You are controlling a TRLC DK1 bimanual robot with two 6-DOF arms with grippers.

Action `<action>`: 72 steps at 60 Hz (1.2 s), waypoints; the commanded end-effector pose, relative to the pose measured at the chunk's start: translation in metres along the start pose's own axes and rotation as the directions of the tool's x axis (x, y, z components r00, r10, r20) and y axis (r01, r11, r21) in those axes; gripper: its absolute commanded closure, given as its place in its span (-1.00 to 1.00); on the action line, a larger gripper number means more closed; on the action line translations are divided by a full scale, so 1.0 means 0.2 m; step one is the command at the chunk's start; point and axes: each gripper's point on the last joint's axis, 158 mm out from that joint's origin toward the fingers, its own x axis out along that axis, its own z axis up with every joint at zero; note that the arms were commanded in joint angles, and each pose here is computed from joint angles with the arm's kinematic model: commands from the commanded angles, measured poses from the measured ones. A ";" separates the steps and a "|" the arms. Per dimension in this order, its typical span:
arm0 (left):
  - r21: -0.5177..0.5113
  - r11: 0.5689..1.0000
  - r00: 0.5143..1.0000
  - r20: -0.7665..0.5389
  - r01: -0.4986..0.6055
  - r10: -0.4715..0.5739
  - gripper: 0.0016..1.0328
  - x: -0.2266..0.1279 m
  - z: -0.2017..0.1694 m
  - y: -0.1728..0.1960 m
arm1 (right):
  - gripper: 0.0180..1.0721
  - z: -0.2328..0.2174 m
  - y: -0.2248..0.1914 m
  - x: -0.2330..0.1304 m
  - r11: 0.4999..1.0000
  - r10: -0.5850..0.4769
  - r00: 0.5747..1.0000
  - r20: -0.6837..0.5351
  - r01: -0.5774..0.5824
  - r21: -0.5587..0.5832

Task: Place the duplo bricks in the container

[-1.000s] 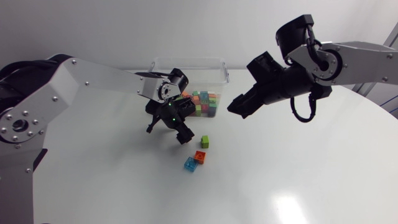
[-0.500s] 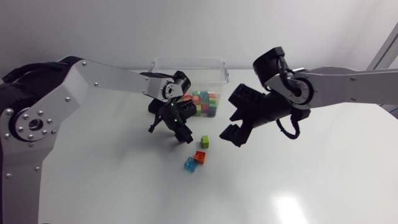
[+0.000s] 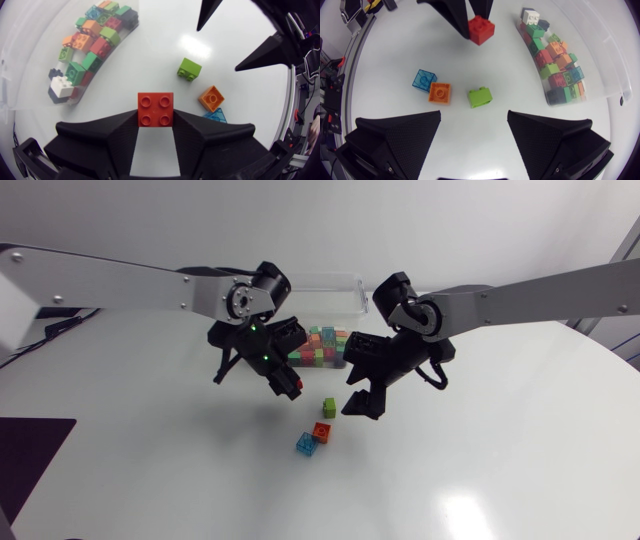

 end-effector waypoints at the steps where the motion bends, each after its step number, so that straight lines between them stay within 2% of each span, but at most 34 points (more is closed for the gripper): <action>1: 0.008 1.000 0.999 0.050 -0.020 0.020 0.28 -0.14 0.01 0.00 | -0.86 -0.02 0.02 0.08 0.996 0.052 0.998 -0.019 -0.053 -0.067; 17: 0.007 0.992 0.964 0.235 -0.128 0.123 0.28 -0.47 0.15 0.07 | -0.85 -0.01 -0.02 0.24 0.989 0.091 0.995 -0.038 -0.095 -0.112; 28: -0.019 0.982 0.929 0.321 -0.187 0.183 0.28 -0.59 0.22 0.16 | -0.83 -0.01 -0.05 0.33 0.986 0.105 0.993 -0.048 -0.111 -0.127; 36: -0.041 0.976 0.895 0.391 -0.215 0.214 0.28 -0.68 0.29 0.22 | -0.72 -0.03 -0.07 0.37 0.983 0.116 0.992 -0.054 -0.122 -0.136; 46: -0.073 0.964 0.847 0.465 -0.255 0.258 0.28 -0.76 0.38 0.32 | -0.40 -0.03 -0.05 0.39 0.978 0.147 0.988 -0.057 -0.153 -0.138; 50: -0.097 0.961 0.841 0.467 -0.259 0.274 0.28 -0.76 0.40 0.38 | 0.01 -0.03 -0.04 0.40 0.978 0.153 0.987 -0.056 -0.159 -0.136; 56: -0.116 0.958 0.833 0.475 -0.262 0.285 0.27 -0.75 0.42 0.44 | 0.45 -0.03 -0.04 0.38 0.978 0.161 0.986 -0.049 -0.166 -0.130; 65: -0.145 0.955 0.819 0.491 -0.260 0.297 0.26 -0.71 0.47 0.51 | 0.48 -0.05 -0.01 0.33 0.977 0.177 0.983 -0.058 -0.182 -0.109; 72: -0.156 0.954 0.817 0.493 -0.255 0.299 0.25 -0.65 0.50 0.54 | 0.48 -0.01 0.01 0.20 0.982 0.148 0.988 -0.038 -0.152 -0.109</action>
